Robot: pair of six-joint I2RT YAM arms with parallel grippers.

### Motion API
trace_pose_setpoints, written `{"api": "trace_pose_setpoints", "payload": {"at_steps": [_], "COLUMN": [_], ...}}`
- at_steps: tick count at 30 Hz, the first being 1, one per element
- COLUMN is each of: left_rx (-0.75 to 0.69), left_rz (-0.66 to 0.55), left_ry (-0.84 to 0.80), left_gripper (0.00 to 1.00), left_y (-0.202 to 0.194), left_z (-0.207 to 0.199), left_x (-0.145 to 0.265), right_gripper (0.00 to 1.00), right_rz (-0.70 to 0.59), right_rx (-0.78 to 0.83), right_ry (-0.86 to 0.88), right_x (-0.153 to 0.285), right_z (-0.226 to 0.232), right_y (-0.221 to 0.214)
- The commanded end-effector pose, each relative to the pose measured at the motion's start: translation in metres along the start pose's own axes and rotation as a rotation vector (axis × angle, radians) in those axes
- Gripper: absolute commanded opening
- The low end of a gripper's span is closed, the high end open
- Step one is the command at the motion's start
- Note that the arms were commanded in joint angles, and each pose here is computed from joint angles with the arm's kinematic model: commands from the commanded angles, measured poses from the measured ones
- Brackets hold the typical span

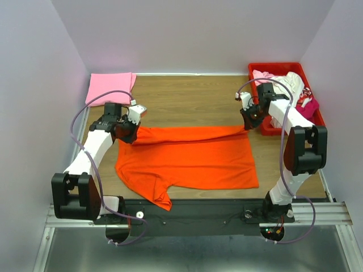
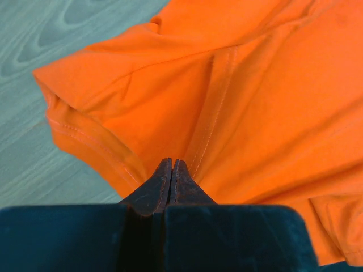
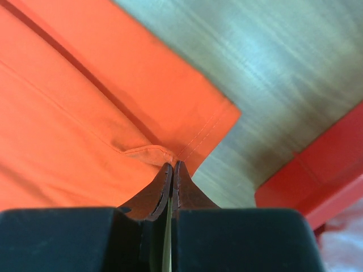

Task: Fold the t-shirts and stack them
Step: Fold the tshirt

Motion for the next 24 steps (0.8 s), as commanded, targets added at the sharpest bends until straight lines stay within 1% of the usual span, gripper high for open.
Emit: {"api": "trace_pose_setpoints", "payload": {"at_steps": [1,2,5,9,13,17,20,24], "left_rx": [-0.024,-0.027,-0.050,-0.092,-0.114,-0.126,-0.130,-0.149], "left_rz": [0.012,0.063,0.123,0.159,0.177,0.146,0.144,0.169], "left_ry": [0.029,0.033,0.017,0.020,0.027,0.041,0.026,0.014], "left_gripper": [0.00,0.00,0.00,0.00,0.00,0.00,0.00,0.00], "left_y": [-0.001,-0.006,-0.016,-0.024,-0.026,-0.013,-0.007,-0.015], "left_z": [0.000,0.000,-0.002,-0.002,0.000,0.002,0.000,-0.001], "left_x": [0.000,-0.005,-0.012,-0.015,-0.014,-0.007,-0.002,-0.003], "right_gripper": [0.01,0.01,0.01,0.01,0.01,0.00,0.01,0.01], "right_rz": [0.015,0.023,0.035,0.051,0.052,0.040,0.052,0.080], "right_rx": [0.029,0.022,0.014,0.020,0.031,0.039,0.049,0.058], "right_ry": [-0.001,0.008,0.025,0.040,0.053,0.039,0.024,0.025], "right_x": [-0.002,-0.006,-0.011,-0.013,-0.009,0.001,0.003,-0.001], "right_z": [-0.003,-0.003,-0.001,0.002,0.007,0.007,0.005,0.006], "right_y": [-0.007,-0.009,-0.013,-0.018,-0.019,-0.016,-0.017,-0.024]}}
Point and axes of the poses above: each gripper's point midway between its finger pads, its own x axis back along the fingers, its own z axis along the line the jaws close on, y = z × x, the point moved 5 cm from there along x, back along the fingers, and after that the axes turned 8 degrees about x, right-handed, at the moved point
